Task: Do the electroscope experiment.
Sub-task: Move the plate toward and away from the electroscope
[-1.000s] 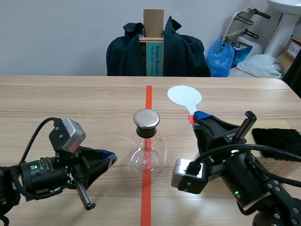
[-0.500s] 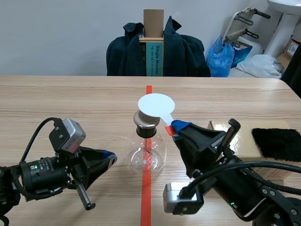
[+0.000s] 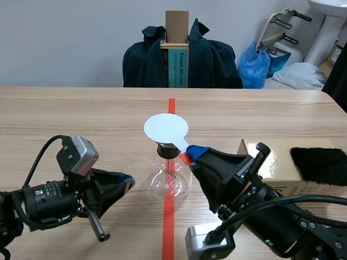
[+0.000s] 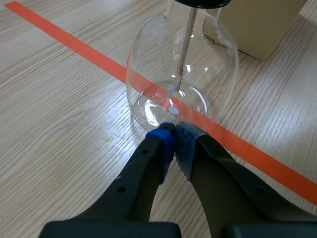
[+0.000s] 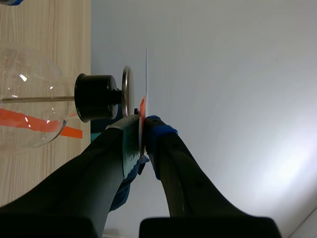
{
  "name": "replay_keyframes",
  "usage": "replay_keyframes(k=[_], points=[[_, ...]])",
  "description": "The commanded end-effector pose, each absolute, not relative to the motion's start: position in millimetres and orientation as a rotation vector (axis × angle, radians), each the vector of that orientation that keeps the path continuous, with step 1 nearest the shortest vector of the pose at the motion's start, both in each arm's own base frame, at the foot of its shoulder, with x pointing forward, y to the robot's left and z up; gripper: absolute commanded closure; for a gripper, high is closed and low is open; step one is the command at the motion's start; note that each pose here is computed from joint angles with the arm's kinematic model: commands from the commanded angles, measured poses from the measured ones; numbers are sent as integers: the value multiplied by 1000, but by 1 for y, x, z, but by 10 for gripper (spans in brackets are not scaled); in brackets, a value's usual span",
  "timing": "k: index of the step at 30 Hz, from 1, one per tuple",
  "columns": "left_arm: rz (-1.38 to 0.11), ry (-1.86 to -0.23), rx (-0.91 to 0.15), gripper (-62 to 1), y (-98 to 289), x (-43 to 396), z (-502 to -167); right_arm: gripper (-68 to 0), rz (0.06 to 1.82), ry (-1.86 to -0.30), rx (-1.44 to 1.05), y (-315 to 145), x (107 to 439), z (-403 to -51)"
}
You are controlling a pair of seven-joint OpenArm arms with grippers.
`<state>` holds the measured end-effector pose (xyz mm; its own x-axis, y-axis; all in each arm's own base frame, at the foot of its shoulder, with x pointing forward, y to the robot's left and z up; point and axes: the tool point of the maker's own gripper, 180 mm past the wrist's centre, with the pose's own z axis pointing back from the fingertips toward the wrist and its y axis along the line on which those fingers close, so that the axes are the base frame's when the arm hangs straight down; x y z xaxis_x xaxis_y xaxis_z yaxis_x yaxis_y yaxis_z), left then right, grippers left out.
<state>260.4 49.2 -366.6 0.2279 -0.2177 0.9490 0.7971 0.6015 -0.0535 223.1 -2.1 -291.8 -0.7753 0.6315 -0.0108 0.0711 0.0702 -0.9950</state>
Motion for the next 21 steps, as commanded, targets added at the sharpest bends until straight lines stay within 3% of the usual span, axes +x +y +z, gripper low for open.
replay_keyframes(k=[1,21], points=[[-761,-1177,-634,-27,46,266,-355,-8,1742,-1952,-741,-5,230,-282],[-761,-1177,-634,-27,46,266,-355,-8,1453,-1674,-1004,-62,276,-281]])
